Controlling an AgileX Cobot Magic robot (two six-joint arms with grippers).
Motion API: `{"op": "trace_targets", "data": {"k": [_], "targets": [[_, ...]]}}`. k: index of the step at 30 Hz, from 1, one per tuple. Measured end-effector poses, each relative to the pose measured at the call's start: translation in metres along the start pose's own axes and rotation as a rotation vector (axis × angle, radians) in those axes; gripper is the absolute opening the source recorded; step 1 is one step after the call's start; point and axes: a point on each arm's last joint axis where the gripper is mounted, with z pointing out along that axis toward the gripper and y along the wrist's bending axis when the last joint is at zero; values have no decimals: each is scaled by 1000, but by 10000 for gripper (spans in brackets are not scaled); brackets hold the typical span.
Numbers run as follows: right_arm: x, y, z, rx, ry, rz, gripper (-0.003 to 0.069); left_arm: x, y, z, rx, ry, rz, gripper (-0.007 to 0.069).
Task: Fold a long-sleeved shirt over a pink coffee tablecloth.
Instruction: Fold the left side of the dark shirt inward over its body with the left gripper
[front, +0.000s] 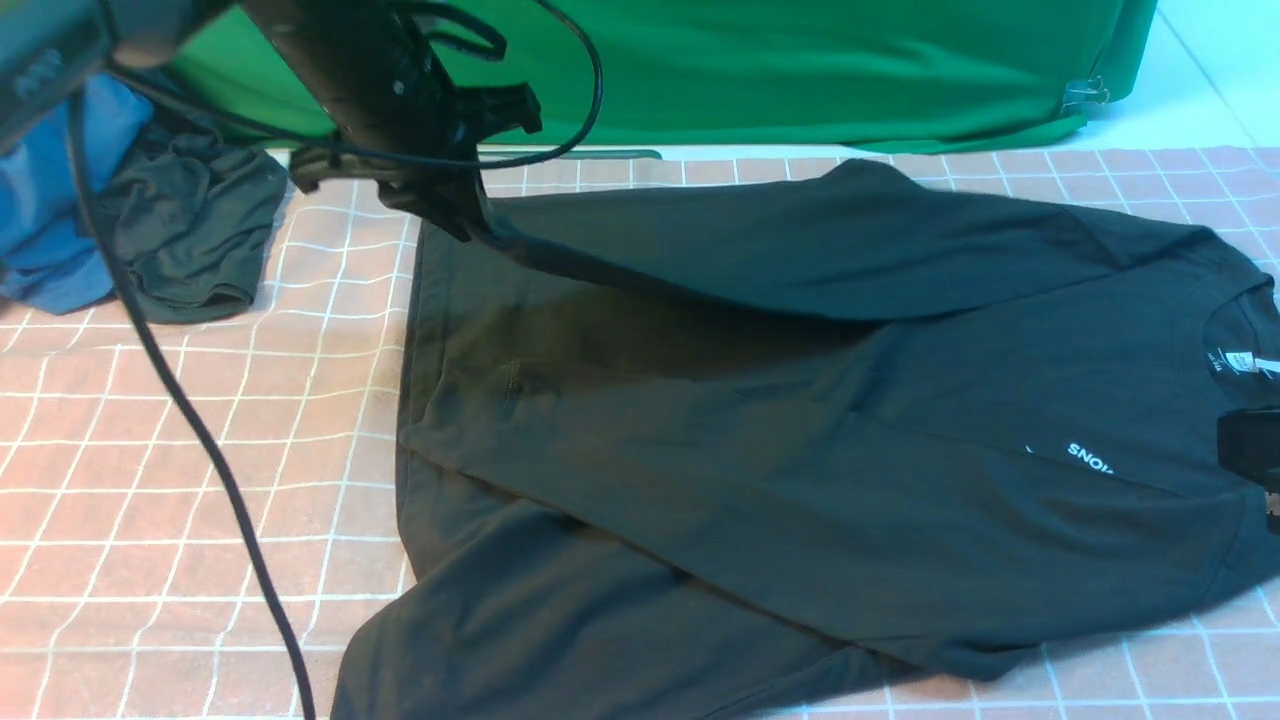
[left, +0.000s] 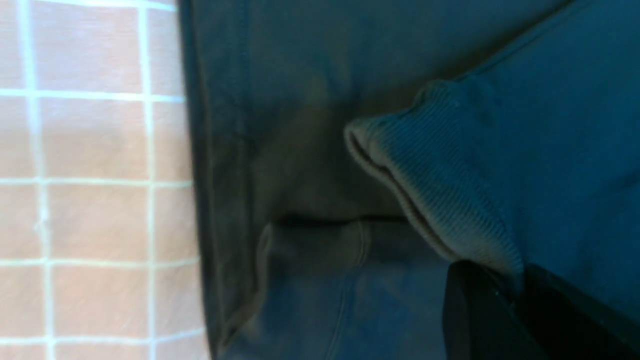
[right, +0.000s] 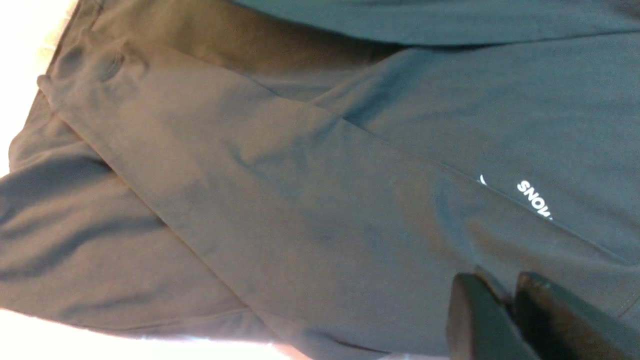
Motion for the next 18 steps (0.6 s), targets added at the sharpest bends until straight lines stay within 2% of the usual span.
{"op": "trace_targets", "data": {"k": [12, 18], "targets": [[0, 0, 0, 0, 1, -2, 144, 69, -2, 4, -89, 167, -34, 64], [0, 0, 0, 0, 1, -2, 144, 85, 1, 18, -128, 229, -48, 64]]}}
